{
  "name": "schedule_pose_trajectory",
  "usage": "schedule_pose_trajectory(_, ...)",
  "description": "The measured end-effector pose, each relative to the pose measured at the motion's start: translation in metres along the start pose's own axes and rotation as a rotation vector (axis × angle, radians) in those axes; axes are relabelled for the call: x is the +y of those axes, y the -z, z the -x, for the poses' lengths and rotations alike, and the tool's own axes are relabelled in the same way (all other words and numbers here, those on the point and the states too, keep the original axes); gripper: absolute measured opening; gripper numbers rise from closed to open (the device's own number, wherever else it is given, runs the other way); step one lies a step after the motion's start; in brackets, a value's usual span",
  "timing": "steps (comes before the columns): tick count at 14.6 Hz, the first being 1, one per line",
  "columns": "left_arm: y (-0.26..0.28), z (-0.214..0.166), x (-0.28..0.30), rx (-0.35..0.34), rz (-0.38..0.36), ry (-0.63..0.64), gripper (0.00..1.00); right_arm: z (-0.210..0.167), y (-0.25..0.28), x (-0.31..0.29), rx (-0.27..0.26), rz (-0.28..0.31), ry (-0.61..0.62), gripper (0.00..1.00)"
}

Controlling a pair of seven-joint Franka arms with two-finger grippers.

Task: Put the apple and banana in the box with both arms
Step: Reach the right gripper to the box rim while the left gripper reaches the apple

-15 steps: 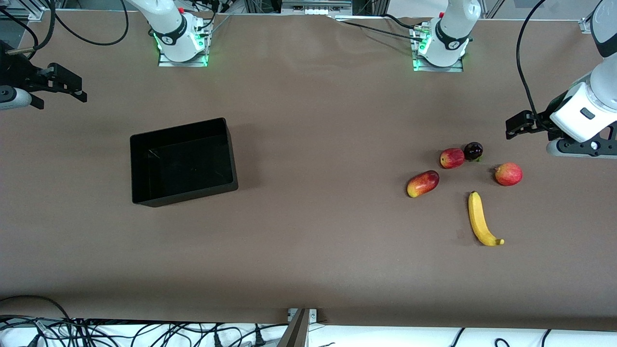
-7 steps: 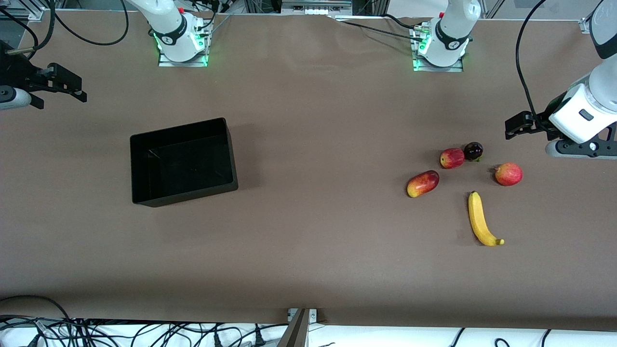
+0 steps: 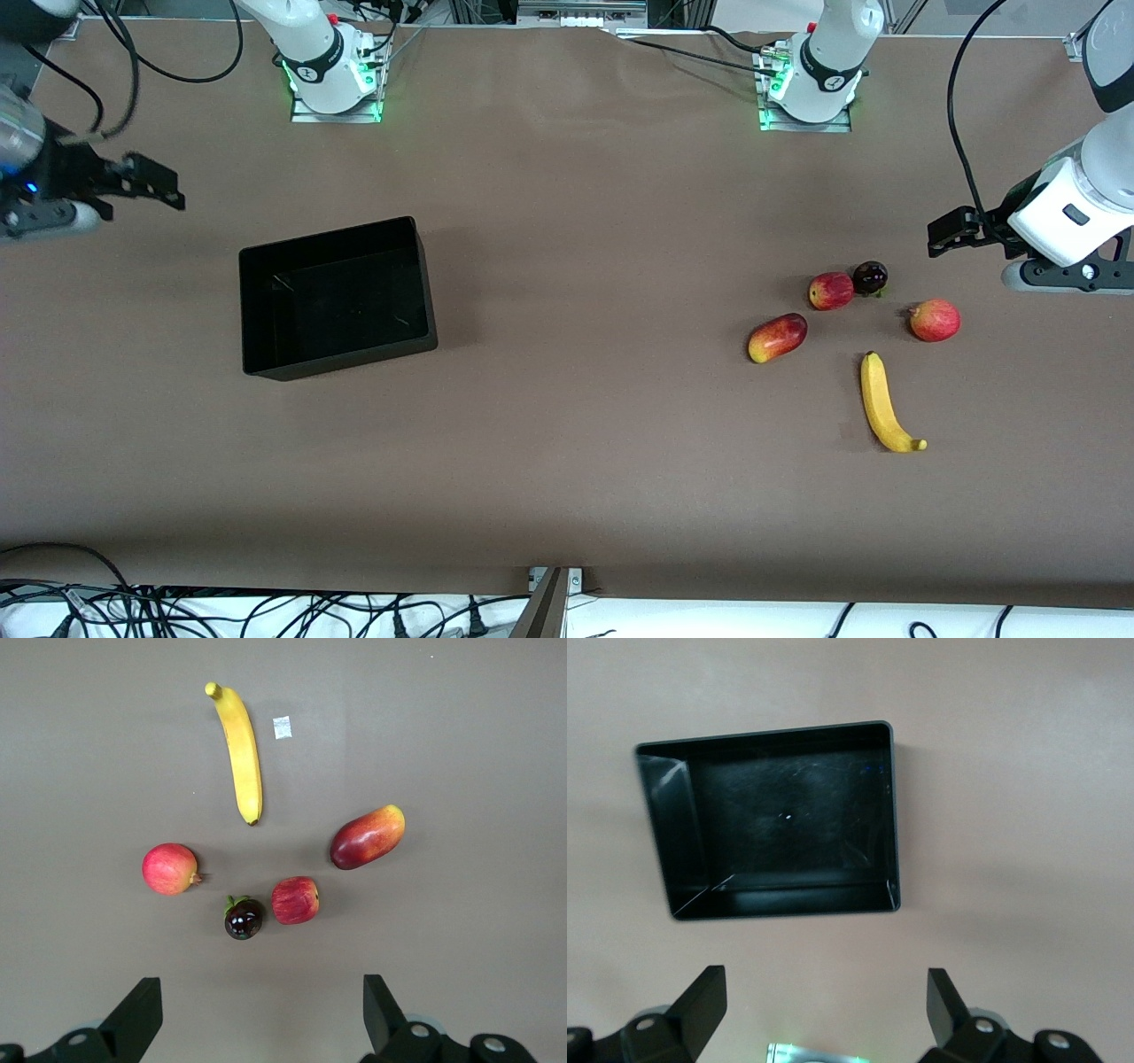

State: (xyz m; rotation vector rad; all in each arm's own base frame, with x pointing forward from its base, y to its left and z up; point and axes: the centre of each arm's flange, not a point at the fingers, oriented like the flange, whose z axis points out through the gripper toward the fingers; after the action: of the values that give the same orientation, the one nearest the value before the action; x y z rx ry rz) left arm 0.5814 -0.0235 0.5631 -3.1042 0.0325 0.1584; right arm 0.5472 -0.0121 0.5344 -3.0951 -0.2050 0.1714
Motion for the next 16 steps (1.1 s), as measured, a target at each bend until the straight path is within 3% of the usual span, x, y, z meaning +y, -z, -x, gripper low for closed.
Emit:
schedule_pose_trajectory(5, -0.005, -0.002, 0.003, -0.013, 0.0, -0.004, 1.0, -0.015, -0.153, 0.03, -0.003, 0.021, -0.043, 1.0)
schedule_pose_trajectory(8, -0.013, -0.005, 0.005, -0.031, -0.001, -0.009, 1.0, -0.03, -0.207, 0.044, 0.014, 0.05, 0.027, 1.0)
schedule_pose_trajectory(12, -0.064, -0.016, 0.009, -0.173, -0.002, -0.017, 1.0, -0.039, -0.27, 0.066, -0.008, 0.015, 0.033, 1.0)
schedule_pose_trajectory(15, -0.127, -0.037, 0.019, -0.215, -0.001, -0.012, 1.0, -0.04, -0.292, 0.068, -0.031, 0.009, 0.025, 0.89)
schedule_pose_trajectory(16, -0.154, -0.045, 0.021, -0.208, 0.0, 0.001, 1.0, -0.04, -0.293, 0.068, -0.033, 0.009, 0.025, 0.79)
